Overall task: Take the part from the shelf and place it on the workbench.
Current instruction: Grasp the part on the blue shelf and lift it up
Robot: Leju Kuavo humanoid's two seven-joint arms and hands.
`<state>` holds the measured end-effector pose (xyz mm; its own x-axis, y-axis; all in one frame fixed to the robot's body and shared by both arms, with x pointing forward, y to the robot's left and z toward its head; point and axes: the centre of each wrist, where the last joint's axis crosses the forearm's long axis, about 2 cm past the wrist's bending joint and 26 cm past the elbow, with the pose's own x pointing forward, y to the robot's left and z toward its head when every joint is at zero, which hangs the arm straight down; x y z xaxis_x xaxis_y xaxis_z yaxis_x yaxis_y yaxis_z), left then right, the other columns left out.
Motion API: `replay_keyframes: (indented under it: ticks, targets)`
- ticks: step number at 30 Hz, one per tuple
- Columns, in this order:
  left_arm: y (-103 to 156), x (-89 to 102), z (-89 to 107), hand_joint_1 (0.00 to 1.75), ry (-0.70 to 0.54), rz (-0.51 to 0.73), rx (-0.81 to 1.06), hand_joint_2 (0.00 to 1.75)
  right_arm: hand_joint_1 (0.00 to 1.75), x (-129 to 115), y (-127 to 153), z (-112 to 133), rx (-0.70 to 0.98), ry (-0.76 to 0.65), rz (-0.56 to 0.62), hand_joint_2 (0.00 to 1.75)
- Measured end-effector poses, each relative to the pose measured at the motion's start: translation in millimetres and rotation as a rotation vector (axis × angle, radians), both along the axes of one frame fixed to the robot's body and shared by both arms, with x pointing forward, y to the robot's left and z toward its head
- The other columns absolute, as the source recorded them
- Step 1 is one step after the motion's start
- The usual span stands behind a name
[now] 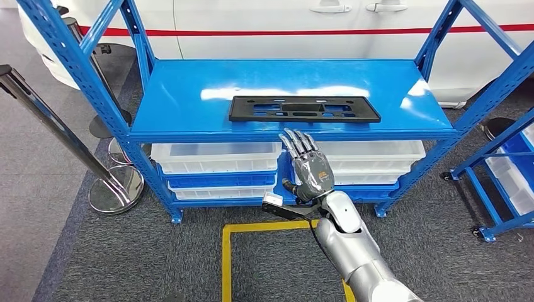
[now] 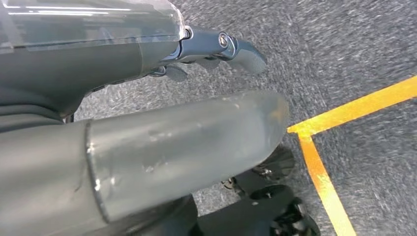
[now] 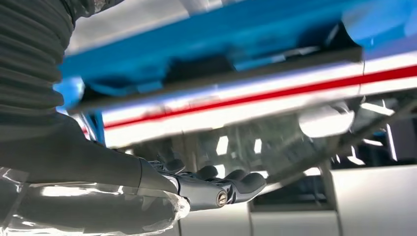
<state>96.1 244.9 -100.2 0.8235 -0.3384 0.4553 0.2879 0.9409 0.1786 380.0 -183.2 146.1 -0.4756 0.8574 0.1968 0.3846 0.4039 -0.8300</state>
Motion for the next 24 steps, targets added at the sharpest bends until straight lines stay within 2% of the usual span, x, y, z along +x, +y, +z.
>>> replay_keyframes:
  ticks: [8,14,24]
  targets:
    - [-8,5.1,1.8,0.0,-0.016,-0.016,-0.024,0.0,0.0,5,23,35,-0.127,-0.158,-0.058,1.75]
    - [-9,7.1,2.3,0.0,-0.046,-0.029,-0.038,0.0,0.0,4,33,32,-0.176,-0.159,-0.065,1.75]
    - [-10,15.4,4.4,0.0,-0.074,-0.049,-0.051,0.0,0.0,4,30,15,-0.187,-0.082,-0.066,1.75]
